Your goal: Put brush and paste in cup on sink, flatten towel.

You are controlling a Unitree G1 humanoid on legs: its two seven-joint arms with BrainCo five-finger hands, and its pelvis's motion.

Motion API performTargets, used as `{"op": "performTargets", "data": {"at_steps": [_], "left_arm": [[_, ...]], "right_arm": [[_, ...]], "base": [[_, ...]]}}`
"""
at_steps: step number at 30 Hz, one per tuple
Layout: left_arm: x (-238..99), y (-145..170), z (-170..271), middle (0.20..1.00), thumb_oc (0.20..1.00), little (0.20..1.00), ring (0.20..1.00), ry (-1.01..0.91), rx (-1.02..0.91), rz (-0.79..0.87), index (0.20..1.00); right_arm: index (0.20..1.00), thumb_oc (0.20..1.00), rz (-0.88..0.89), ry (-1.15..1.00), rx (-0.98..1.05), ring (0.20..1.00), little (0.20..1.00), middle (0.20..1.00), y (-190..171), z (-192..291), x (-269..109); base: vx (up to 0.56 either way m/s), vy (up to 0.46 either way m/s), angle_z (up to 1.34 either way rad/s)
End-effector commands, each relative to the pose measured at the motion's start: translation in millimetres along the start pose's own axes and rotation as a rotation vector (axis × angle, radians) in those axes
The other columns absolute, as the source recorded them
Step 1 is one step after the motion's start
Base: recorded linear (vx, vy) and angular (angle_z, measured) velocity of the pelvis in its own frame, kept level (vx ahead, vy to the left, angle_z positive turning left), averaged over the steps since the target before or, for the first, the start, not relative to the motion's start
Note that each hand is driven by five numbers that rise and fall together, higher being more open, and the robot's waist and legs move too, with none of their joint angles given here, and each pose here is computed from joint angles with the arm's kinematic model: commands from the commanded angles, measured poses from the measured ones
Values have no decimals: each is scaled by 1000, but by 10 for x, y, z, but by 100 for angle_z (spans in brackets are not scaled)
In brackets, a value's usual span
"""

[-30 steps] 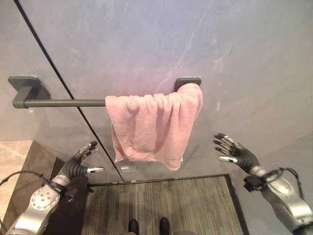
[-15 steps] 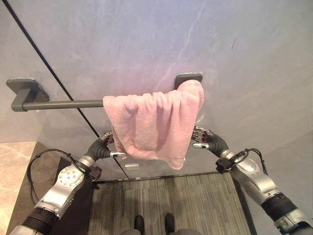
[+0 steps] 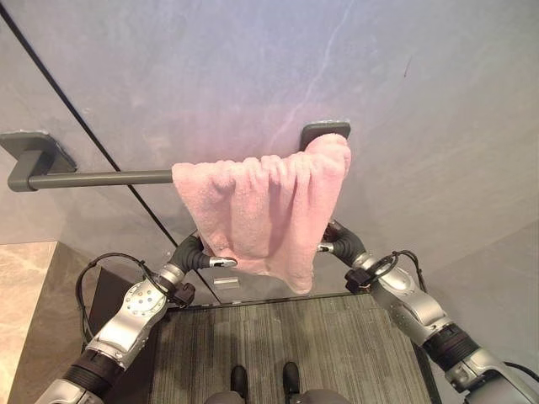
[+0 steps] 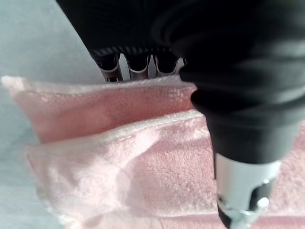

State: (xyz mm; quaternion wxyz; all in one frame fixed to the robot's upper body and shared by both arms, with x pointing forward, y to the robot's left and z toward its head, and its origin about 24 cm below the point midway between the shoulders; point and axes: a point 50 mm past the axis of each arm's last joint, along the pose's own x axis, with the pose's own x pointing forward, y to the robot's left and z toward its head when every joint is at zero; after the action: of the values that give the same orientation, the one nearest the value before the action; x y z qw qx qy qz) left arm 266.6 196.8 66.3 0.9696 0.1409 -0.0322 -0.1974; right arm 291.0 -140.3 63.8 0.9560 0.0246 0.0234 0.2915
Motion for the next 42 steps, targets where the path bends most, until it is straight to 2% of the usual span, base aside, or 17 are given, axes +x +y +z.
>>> {"op": "performTargets", "data": {"at_steps": [1,2,3,13,16,20,28,37,42], "left_arm": [[165,67,245,586,586,586,586,-102,64,31,586],[168,63,247,263,263,263,263,-105,63,37,263],[174,51,260,200,200,200,200,-114,61,39,200],[63,82,200,200,200,200,200,-104,47,110,200],[-18,121,220,275,275,275,275,-112,64,129,275],[-90,170,308,253,253,253,253,-149,87,150,253],[-265,246,649,200,200,200,200,-312,61,210,200],[-436,319,1027,200,200,200,200,-503,19,300,200],[-539,420,1010,200,200,200,200,-504,3,394,200]], "right_arm": [[686,686,92,-208,-45,686,686,686,272,461,276],[319,319,86,-212,-53,319,319,319,278,467,280],[200,200,76,-212,-63,200,200,200,279,458,283],[200,200,16,-303,-78,200,200,200,293,529,116],[200,200,24,-351,-90,200,200,200,310,608,6],[200,200,37,-417,-107,200,200,200,338,732,-110],[200,200,205,-609,-83,200,200,200,653,1131,-196],[200,200,452,-750,-83,200,200,200,1141,1575,-27],[200,200,464,-758,-155,200,200,200,1266,1643,78]], "base": [[0,0,0],[0,0,0],[-5,0,-3],[2,0,-1],[0,5,-3],[0,0,0],[3,2,-2],[-4,-2,0],[-41,-16,7]]}}
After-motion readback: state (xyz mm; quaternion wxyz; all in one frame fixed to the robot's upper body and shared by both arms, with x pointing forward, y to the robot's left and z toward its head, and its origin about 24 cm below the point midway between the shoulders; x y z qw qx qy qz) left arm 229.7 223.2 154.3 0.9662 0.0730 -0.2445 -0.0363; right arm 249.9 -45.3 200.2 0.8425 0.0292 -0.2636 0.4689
